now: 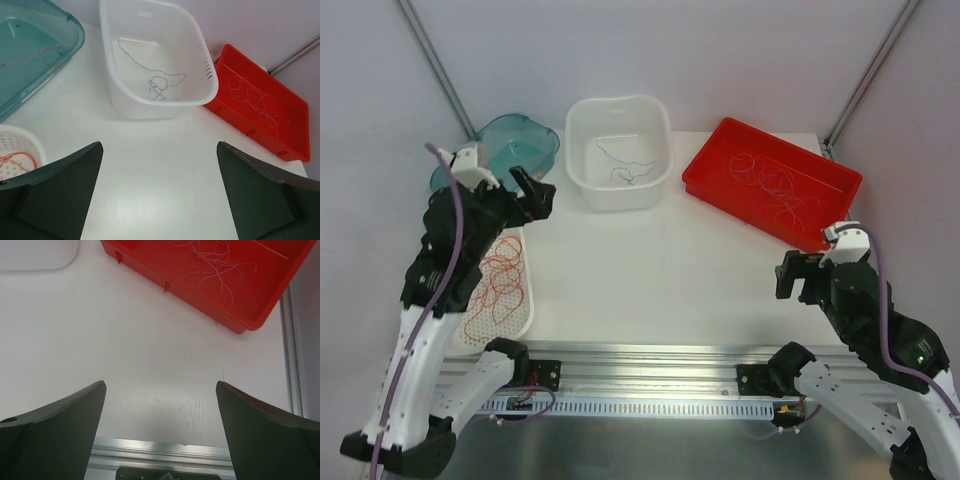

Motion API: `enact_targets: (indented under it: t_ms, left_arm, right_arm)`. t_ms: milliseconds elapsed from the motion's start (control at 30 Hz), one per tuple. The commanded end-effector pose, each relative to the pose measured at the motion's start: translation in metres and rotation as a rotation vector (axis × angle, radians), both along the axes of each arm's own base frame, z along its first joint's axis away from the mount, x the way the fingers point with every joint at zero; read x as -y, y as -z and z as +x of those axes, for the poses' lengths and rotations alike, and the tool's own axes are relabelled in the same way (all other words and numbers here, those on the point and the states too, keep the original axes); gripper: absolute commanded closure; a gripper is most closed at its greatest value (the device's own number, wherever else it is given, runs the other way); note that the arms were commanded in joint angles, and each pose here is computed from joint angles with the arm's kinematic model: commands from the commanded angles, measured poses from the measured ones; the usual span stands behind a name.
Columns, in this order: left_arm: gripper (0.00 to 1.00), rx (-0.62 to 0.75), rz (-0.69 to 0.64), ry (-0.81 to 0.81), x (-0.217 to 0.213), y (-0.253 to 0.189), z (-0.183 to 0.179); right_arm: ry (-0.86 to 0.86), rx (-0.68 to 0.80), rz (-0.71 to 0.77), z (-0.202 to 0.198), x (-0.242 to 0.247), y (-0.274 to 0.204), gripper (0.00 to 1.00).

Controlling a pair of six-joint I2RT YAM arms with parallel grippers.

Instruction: Untangle the cables

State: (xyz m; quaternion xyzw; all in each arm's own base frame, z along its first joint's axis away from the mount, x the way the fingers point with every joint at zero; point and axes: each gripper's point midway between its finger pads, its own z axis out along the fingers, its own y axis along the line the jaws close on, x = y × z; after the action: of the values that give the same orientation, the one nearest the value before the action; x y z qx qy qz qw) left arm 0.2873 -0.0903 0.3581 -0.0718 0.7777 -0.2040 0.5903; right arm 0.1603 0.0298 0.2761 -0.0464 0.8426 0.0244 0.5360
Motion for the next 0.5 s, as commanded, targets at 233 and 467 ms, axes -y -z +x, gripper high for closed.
enact_targets:
  t_ms: [233, 467]
  left_arm:
    - [0.01, 0.083, 0.071, -0.18, -0.076, 0.018, -0.149]
    - [0.01, 0.151, 0.069, -0.288, -0.115, 0.036, -0.223]
  right_arm:
    - [0.128, 0.115, 0.055, -0.045, 0.061, -0.018, 0.03]
    - [0.161, 0.213, 0.109, -0.072, 0.091, -0.019, 0.03]
